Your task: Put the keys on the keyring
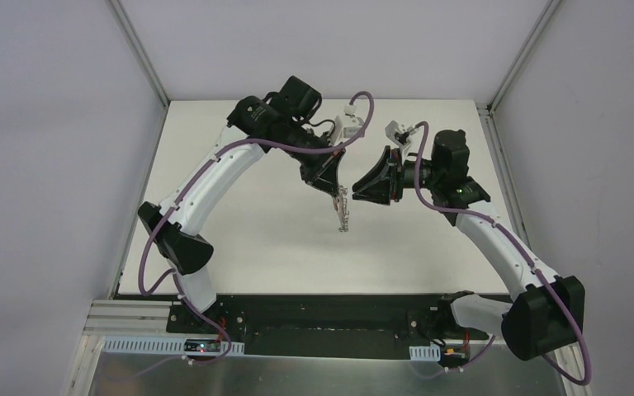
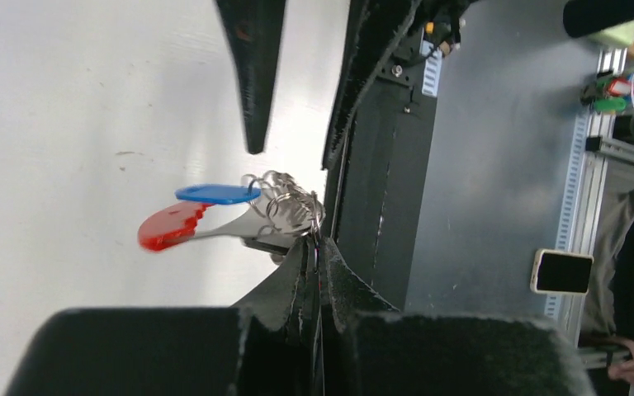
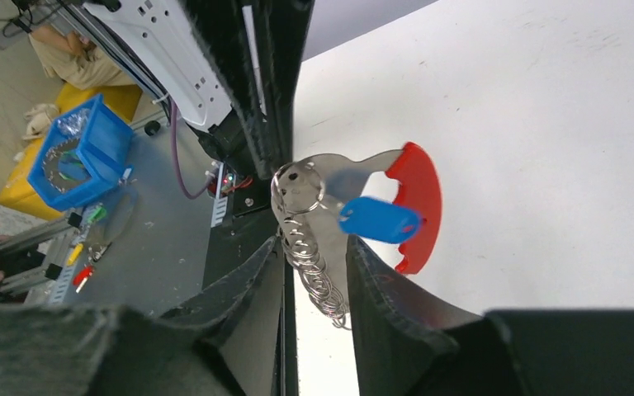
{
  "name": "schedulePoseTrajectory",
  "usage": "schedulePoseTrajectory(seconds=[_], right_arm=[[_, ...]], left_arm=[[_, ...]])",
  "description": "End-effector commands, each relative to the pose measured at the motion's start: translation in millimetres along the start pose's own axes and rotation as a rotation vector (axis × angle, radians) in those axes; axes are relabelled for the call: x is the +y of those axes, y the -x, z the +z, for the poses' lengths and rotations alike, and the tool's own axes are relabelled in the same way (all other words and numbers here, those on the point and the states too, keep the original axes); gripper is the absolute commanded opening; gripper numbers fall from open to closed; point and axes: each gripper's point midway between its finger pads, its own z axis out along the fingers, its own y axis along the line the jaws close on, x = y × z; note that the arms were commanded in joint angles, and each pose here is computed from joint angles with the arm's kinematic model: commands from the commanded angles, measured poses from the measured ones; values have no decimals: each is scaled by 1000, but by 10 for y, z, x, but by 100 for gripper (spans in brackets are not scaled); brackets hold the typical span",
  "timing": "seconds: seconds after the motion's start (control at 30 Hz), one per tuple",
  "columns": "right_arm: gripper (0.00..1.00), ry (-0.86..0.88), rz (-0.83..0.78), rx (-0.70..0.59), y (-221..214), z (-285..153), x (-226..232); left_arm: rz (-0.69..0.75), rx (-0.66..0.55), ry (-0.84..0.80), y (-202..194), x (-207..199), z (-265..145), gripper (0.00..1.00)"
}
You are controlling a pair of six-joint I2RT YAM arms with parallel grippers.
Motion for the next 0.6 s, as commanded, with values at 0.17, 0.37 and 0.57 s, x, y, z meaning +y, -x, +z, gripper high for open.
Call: schedulePoseTrajectory(seconds=[0.17, 0.37, 0.57], right_arm=[[41, 71, -102, 36, 125, -35, 379], [45, 94, -193, 43, 102, 15, 411], [43, 108, -179, 49, 94, 89, 412]], left_arm=[[41, 134, -34, -186, -284, 3, 0], [20, 125, -68, -152, -307, 80, 0], [0, 118, -97, -123, -311, 146, 0]])
